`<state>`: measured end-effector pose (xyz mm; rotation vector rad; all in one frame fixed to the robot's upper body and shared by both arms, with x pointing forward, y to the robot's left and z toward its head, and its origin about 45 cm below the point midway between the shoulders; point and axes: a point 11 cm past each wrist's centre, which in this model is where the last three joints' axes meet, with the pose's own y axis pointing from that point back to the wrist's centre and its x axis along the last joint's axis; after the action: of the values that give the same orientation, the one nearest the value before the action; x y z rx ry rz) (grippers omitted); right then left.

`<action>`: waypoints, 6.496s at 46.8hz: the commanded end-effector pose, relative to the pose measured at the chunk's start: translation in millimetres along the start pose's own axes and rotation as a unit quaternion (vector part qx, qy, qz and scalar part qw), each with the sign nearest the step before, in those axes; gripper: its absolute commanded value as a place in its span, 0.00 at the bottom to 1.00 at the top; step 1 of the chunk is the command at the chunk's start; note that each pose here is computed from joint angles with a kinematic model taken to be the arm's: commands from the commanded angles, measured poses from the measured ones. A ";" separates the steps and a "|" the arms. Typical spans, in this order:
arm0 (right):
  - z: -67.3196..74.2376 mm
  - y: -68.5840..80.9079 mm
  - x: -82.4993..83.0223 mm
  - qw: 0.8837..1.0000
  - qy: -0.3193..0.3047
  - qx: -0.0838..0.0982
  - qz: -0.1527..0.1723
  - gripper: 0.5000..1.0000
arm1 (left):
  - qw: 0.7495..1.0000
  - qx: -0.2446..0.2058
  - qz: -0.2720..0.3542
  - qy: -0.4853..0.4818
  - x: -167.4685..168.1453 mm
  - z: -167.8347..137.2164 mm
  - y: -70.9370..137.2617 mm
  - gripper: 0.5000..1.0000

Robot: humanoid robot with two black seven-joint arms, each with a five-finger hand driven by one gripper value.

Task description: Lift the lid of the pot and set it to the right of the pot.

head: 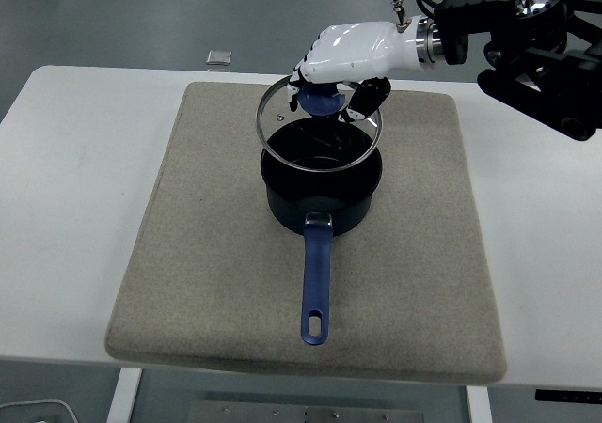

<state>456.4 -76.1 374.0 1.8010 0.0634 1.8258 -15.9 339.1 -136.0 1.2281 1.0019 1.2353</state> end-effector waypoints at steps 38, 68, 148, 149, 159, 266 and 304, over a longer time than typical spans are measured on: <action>89.7 47.5 -39.1 0.986 -0.031 -0.163 -0.018 0.00 | 1.000 0.000 -0.001 0.000 -0.5 0.0 0.0 1.00; 83.3 43.7 -94.4 0.985 -0.050 -0.158 -0.057 0.00 | 1.000 0.000 -0.001 0.000 -0.5 0.0 0.0 1.00; 73.3 44.4 -153.9 0.981 -0.078 -0.156 -0.083 0.00 | 1.000 0.000 0.000 0.000 0.1 0.0 0.0 1.00; 73.2 44.4 -153.9 0.981 -0.078 -0.156 -0.083 0.00 | 1.000 0.000 0.000 0.000 0.1 0.0 0.0 1.00; 71.1 42.5 -157.2 0.981 -0.088 -0.154 -0.079 0.00 | 1.000 0.000 0.000 0.000 0.0 -0.1 0.0 1.00; 128.0 108.0 55.6 0.725 -0.453 -0.130 0.503 0.80 | 1.000 -0.001 0.000 0.000 0.0 0.1 0.0 1.00; 130.3 70.1 -60.4 0.513 -0.694 -0.171 0.476 0.80 | 1.000 0.000 0.000 0.000 0.0 -0.1 0.0 1.00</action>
<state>550.8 -208.3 372.1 2.5318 -2.0215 0.1090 -16.1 339.0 -136.0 1.2283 1.0019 1.2345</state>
